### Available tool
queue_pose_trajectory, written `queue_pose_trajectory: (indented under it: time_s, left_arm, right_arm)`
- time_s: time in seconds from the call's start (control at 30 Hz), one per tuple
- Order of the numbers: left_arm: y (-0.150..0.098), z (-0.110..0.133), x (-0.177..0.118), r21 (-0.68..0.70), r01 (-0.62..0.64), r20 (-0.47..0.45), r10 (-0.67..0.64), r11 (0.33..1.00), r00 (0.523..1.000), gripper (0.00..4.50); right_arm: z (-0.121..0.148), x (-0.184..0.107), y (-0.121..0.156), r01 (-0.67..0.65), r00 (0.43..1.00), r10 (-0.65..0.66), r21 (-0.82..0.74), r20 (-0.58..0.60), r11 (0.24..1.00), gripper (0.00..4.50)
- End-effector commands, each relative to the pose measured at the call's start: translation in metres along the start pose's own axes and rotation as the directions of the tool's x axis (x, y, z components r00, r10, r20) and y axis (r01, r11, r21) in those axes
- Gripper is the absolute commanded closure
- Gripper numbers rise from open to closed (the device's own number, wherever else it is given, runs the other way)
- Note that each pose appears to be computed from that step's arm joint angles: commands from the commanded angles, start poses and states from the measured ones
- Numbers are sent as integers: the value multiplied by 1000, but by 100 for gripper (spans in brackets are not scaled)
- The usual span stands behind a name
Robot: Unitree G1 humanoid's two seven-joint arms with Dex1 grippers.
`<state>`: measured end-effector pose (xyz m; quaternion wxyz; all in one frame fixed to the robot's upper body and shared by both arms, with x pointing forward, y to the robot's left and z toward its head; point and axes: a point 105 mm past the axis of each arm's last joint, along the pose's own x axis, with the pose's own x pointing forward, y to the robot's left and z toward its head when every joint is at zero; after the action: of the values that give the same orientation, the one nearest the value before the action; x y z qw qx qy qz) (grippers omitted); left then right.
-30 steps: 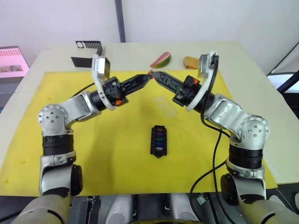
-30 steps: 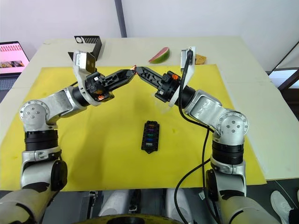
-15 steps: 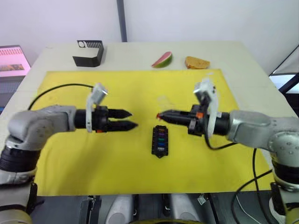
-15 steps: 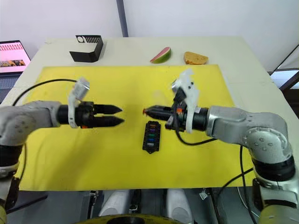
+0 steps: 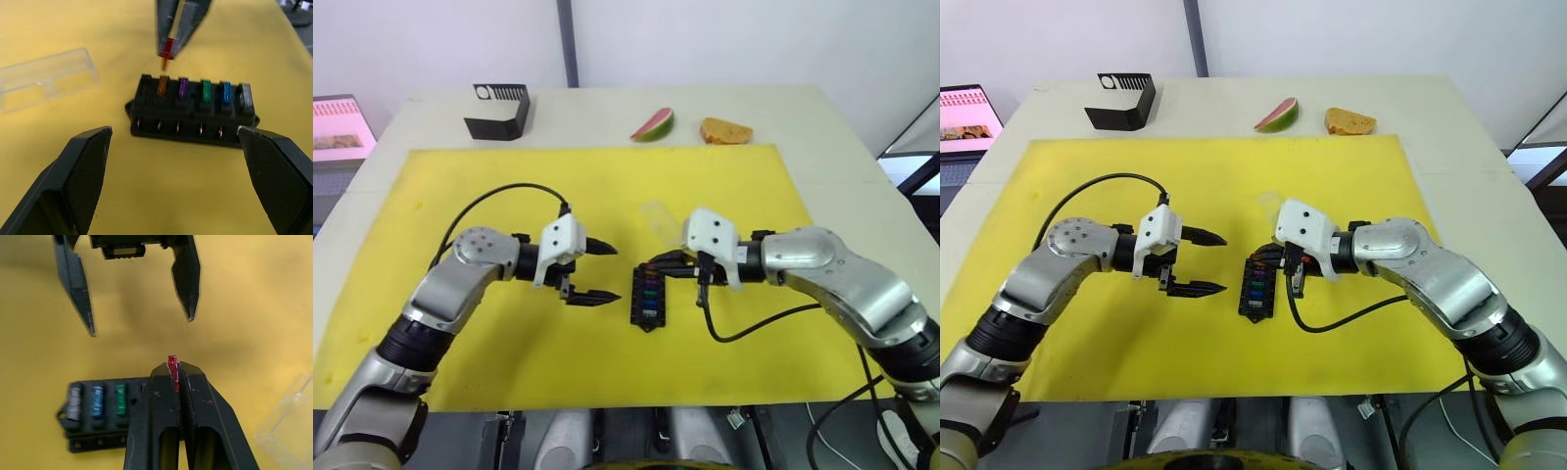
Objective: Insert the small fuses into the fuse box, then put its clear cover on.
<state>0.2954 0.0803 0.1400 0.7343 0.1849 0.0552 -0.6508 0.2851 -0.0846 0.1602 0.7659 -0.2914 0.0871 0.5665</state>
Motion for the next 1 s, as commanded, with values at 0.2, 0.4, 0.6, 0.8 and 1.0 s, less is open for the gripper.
queue_pose_trajectory:
  time_s: [0.2,0.4,0.6,0.8,1.0]
  left_arm:
    - [9,-2,3,58,-2,-33,4,998,999,18]
    - [7,-2,9,70,27,-36,-24,997,999,18]
    - [6,-4,13,92,32,-39,-28,995,999,18]
    - [5,-2,14,90,30,-26,-28,996,999,18]
    - [6,-1,15,94,29,-20,-27,995,999,18]
  right_arm:
    - [11,3,-6,-31,998,34,-63,46,998,450]
    - [16,2,-11,-29,998,33,-61,58,998,450]
    - [13,1,-14,-20,999,22,-72,36,997,450]
    - [11,0,-14,-17,999,19,-56,30,998,450]
    - [6,0,-16,-7,1000,7,-34,17,999,450]
